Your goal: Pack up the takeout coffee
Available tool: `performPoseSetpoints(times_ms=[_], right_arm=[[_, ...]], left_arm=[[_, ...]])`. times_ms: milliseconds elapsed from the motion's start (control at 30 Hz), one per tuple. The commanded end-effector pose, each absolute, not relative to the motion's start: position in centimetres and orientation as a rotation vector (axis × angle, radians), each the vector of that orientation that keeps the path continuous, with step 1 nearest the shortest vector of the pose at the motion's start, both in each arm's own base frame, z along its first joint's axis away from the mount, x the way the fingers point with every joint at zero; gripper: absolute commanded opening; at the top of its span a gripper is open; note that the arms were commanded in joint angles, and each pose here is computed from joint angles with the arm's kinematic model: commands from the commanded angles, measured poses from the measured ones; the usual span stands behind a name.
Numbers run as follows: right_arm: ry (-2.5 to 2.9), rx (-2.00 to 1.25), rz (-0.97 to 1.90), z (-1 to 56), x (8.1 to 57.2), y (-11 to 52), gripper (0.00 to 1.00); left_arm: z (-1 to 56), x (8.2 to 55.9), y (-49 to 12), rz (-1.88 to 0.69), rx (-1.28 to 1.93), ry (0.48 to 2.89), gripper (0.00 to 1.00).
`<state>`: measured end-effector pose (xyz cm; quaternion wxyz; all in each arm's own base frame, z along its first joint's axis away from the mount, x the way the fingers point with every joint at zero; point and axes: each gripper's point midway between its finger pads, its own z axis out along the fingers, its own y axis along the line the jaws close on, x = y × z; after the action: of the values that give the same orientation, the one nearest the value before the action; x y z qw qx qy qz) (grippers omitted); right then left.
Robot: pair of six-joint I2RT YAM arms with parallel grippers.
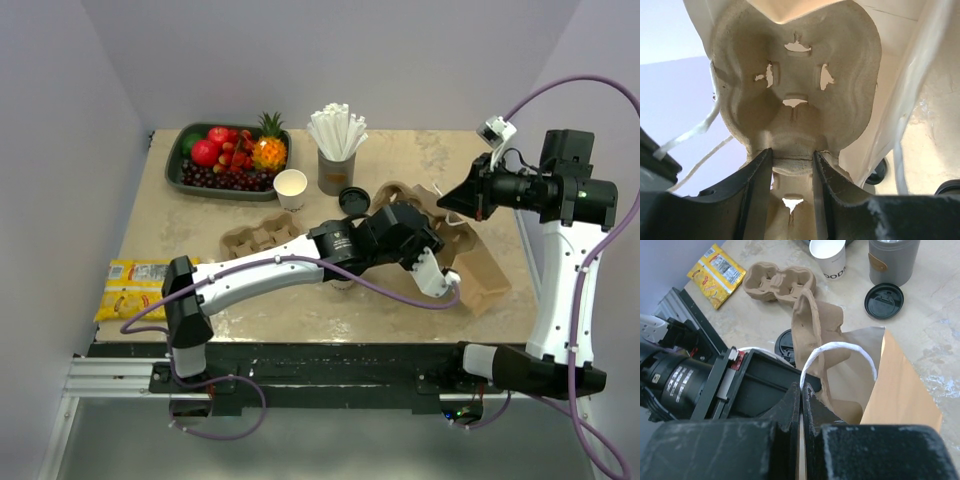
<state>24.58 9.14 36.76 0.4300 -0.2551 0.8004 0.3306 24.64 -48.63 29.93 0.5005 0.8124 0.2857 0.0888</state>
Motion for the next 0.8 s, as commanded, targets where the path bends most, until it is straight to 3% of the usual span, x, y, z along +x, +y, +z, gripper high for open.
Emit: performPoseSetpoints(times_ms=[0, 200, 567, 767], right_arm=[[1.951, -0.702, 0.823, 37.6, 23.8, 9.6, 0.0], [1.937, -0.693, 0.82, 38.5, 24.4, 9.5, 0.0], [1.972, -0.731, 0.754, 37.1, 24.6, 8.7, 0.0], [1.938, -0.678, 0.589, 38.4, 26.3, 7.3, 0.0]], left_arm=[[35.5, 24.9, -47.3, 0.108, 1.786, 0.713, 0.0], [34.1, 22.8, -47.1, 0.011, 1.876, 0.631, 0.0], [34.4, 24.7, -45.6, 0.232, 1.888, 0.658, 0.0], [34.7, 24.4, -44.8, 0.203, 1.883, 0.699, 0.0]])
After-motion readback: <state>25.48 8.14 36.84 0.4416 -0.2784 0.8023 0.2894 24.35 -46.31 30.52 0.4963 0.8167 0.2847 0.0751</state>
